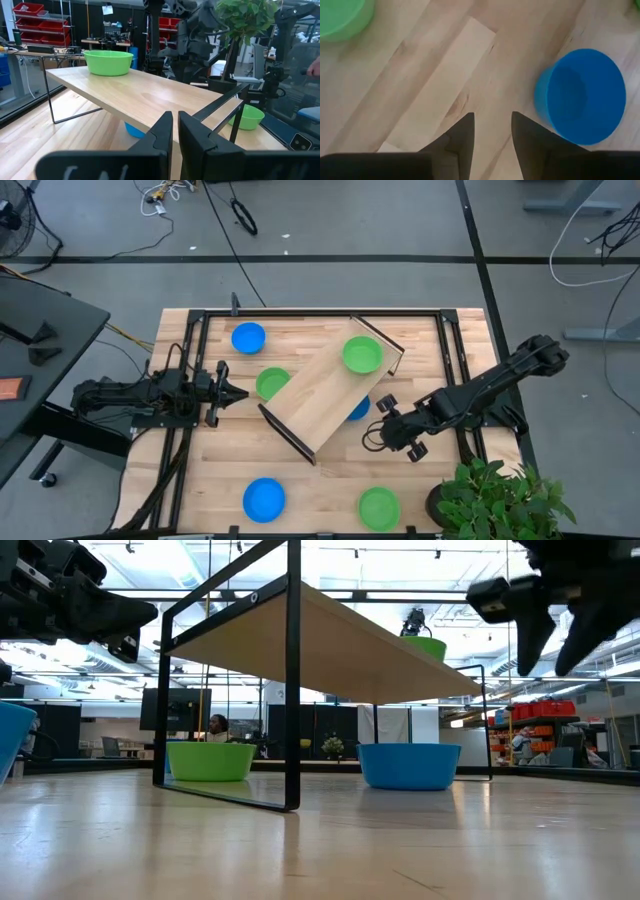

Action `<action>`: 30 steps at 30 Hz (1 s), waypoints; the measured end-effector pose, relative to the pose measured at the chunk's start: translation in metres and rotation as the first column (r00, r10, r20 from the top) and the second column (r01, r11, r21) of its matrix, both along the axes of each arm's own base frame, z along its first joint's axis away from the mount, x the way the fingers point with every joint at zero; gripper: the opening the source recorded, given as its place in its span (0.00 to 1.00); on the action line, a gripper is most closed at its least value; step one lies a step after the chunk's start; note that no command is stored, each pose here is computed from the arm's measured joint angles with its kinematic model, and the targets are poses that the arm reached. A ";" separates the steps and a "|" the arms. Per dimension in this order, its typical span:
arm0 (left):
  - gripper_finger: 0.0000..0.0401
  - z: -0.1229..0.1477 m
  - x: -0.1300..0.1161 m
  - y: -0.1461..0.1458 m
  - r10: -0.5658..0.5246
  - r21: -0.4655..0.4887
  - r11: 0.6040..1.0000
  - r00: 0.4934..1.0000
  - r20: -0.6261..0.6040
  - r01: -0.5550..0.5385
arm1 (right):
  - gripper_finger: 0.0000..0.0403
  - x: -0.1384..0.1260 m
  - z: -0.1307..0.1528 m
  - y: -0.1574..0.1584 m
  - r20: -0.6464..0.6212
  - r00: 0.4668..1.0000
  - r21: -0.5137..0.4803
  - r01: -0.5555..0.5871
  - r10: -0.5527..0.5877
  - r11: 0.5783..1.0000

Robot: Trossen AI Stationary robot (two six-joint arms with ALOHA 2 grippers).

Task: Pick & Place Mini bowls
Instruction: Put the middle right blue bowl on the shelf

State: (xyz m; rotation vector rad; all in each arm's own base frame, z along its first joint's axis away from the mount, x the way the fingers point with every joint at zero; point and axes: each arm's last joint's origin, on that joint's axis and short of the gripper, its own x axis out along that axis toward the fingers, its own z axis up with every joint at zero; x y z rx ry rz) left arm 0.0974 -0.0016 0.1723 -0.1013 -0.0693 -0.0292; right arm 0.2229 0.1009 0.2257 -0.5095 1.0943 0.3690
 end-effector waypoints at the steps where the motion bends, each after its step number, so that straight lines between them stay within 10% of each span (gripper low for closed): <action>1: 0.08 0.000 0.000 0.000 0.000 0.000 1.000 1.000 0.000 0.000 | 0.33 -0.002 -0.003 -0.001 0.006 1.000 0.001 0.001 -0.001 1.000; 30: 0.08 0.000 0.000 0.000 0.000 0.000 1.000 1.000 0.000 0.000 | 0.33 -0.014 -0.063 -0.022 0.289 0.935 -0.398 -0.076 0.204 0.914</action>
